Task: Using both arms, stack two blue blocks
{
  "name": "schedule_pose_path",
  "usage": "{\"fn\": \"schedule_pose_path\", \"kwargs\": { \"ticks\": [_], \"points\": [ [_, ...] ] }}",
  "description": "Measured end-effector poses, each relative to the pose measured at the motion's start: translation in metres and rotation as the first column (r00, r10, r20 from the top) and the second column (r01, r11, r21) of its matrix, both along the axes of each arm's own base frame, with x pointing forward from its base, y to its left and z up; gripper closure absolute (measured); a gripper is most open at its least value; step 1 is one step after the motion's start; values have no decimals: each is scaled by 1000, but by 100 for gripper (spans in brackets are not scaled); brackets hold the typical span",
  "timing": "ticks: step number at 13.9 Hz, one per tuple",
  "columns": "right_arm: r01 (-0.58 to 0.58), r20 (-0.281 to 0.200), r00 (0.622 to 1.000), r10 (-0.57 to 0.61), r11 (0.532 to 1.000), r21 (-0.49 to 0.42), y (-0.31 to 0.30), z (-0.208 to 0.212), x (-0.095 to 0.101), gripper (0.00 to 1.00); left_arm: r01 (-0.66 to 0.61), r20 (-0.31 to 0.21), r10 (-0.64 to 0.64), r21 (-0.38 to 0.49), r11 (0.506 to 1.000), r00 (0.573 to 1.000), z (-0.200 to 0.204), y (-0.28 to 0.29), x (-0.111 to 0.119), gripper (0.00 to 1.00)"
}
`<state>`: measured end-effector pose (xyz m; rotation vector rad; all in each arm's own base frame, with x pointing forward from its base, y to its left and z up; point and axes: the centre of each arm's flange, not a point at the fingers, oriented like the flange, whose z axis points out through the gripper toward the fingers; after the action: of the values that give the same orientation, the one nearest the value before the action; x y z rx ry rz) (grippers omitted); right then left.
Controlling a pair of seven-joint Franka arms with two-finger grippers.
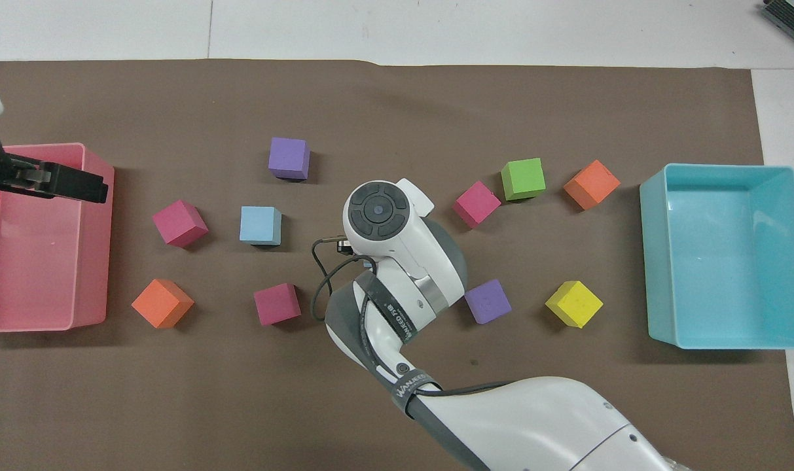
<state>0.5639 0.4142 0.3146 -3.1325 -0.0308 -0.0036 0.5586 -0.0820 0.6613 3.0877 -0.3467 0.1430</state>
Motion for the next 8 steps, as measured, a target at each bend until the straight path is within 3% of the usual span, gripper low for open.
{"fn": "schedule_pose_path", "kwargs": {
  "ticks": [4,8],
  "points": [
    [-38,-9,999,38,999,-11,-2,-6,-3,41,3,10,-3,-4,1000,1000,-14,-8,10,0],
    [-38,-12,999,38,999,-14,-2,-8,-4,41,18,-12,-18,-5,1000,1000,-47,-23,26,0]
  ]
}}
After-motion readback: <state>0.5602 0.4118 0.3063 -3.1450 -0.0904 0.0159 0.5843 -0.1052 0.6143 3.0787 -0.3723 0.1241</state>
